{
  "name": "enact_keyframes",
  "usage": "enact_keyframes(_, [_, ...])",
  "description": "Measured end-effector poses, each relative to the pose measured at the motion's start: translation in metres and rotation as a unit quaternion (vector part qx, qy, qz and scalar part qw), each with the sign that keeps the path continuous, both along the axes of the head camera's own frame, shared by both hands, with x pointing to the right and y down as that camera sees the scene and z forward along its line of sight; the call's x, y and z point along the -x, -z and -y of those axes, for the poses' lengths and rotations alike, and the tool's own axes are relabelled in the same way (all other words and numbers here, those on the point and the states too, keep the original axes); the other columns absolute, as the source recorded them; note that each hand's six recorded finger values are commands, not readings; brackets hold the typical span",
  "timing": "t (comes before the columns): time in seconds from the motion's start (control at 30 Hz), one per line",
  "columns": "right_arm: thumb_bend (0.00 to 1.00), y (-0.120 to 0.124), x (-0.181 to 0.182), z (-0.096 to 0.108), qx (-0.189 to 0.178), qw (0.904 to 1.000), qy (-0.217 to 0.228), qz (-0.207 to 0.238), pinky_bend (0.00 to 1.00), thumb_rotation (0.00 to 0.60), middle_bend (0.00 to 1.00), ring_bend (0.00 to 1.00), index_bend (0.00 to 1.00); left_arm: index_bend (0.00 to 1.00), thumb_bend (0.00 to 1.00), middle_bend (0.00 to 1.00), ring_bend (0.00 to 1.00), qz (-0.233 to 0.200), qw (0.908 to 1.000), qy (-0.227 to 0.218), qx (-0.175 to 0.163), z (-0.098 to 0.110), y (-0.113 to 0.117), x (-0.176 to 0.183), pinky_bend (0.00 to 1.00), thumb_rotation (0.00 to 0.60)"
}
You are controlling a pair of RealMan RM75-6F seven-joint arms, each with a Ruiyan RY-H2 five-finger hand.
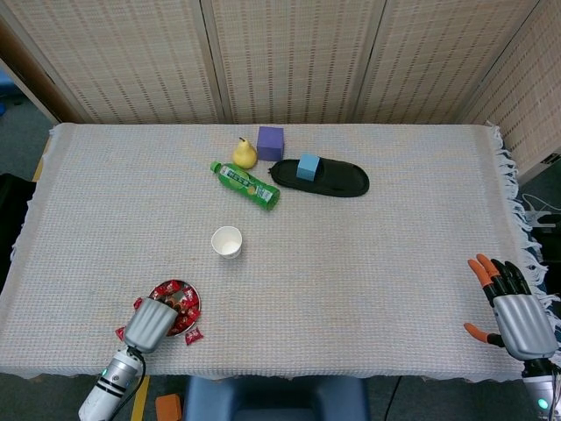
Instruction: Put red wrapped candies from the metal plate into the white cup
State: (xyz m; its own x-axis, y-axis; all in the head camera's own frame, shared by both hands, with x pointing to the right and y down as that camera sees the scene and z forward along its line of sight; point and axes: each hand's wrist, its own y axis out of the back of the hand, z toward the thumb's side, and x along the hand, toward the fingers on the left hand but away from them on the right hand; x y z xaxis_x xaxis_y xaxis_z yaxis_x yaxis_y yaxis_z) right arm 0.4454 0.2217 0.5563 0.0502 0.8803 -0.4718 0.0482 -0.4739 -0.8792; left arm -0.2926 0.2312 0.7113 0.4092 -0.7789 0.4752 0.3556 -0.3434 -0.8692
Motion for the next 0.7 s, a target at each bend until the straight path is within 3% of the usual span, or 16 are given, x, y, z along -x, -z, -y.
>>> enact_keyframes(0.33, [0.0, -0.001, 0.0, 0.0, 0.004, 1.0, -0.001, -0.002, 0.0, 0.6, 0.0, 0.0, 0.0, 0.65, 0.47, 0.64, 0.57, -0.026, 0.9995, 0.018, -0.007, 0.012, 0.008, 0.003, 0.89, 0.6])
enact_keyframes(0.7, [0.0, -0.002, -0.003, 0.003, 0.003, 1.0, -0.008, -0.004, 0.0, 0.6, 0.0, 0.0, 0.0, 0.65, 0.47, 0.64, 0.57, -0.101, 0.9944, 0.03, -0.009, 0.059, 0.045, -0.015, 0.89, 0.6])
